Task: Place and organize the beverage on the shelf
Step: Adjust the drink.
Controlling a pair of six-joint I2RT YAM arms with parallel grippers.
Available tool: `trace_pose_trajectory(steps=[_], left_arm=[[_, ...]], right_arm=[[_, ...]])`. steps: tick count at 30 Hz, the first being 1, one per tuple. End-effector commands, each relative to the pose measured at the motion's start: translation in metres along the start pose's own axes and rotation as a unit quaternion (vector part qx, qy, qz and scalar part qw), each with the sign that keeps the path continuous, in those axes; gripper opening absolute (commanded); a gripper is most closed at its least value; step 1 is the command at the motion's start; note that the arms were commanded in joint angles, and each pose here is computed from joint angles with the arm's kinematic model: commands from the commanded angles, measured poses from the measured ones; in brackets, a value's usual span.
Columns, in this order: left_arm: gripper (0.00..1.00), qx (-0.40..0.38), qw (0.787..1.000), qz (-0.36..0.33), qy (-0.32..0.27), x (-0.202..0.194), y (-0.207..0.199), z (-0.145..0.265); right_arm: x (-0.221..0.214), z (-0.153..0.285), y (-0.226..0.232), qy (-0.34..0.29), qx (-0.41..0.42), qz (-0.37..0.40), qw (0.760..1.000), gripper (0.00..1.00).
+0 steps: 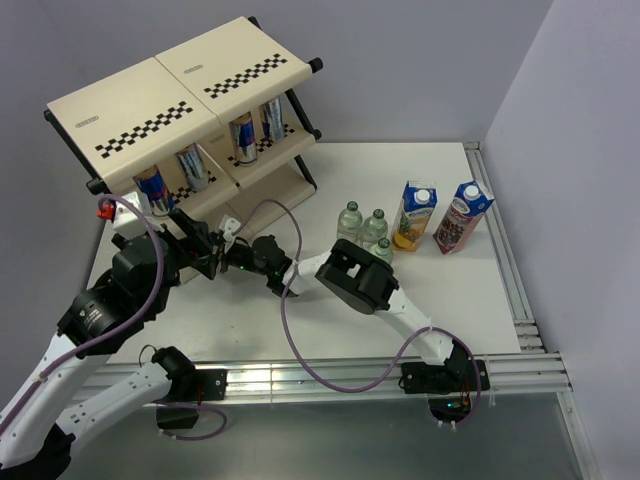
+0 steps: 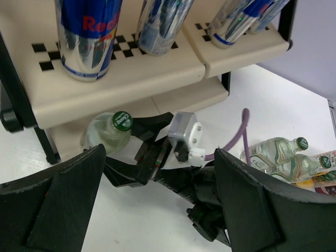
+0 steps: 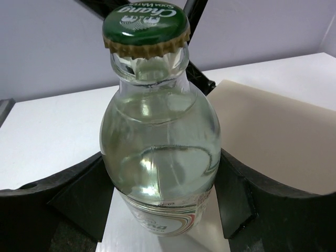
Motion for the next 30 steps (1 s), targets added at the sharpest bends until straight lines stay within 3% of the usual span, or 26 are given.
trace_pose_trajectory(steps=[1,3,8,9,10,12,13,15,19,30], left_arm=[[0.89,0.031,0.999,0.027,-0.007,-0.004,0.007,-0.003],[0.86,0.045,0.999,0.024,0.002,-0.010,0.010,-0.006],[0.65,0.060,0.997,0.034,0.015,-0.025,0.011,-0.016],[0.60,0.060,0.997,0.036,0.016,-0.027,0.010,-0.017],[0.48,0.054,0.998,0.042,0.015,-0.027,0.007,-0.018],[0.38,0.053,0.997,0.045,0.014,-0.028,0.005,-0.021],[0.24,0.053,0.997,0.047,0.013,-0.029,0.004,-0.023],[0.11,0.058,0.997,0.046,0.014,-0.032,0.004,-0.026],[0.00,0.070,0.996,0.043,0.021,-0.041,0.003,-0.034],[0.00,0.064,0.996,0.037,0.054,-0.068,-0.003,-0.052]], right_arm=[[0.098,-0.002,-0.018,-0.145,-0.022,0.037,0.988,0.08],[0.109,0.007,-0.016,-0.156,-0.023,0.043,0.987,0.03],[0.124,0.036,-0.010,-0.172,-0.025,0.051,0.984,0.00],[0.126,0.039,-0.010,-0.175,-0.025,0.052,0.983,0.00],[0.137,0.043,-0.010,-0.189,-0.025,0.055,0.980,0.00],[0.136,0.052,-0.008,-0.184,-0.026,0.053,0.981,0.00],[0.144,0.056,-0.009,-0.193,-0.026,0.056,0.979,0.00],[0.145,0.065,-0.006,-0.193,-0.025,0.055,0.979,0.00],[0.159,0.078,-0.003,-0.208,-0.024,0.053,0.976,0.00],[0.203,0.105,0.008,-0.244,-0.004,0.046,0.969,0.00]])
Point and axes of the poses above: each gripper's point midway between its finger pads, its own z axis back along the fingers, its own y axis along the line the jaws close on, x = y × z, the point moved 5 cm from there along z, back along the fingers, and after that the axes turned 11 degrees about z, right-handed, at the moved point
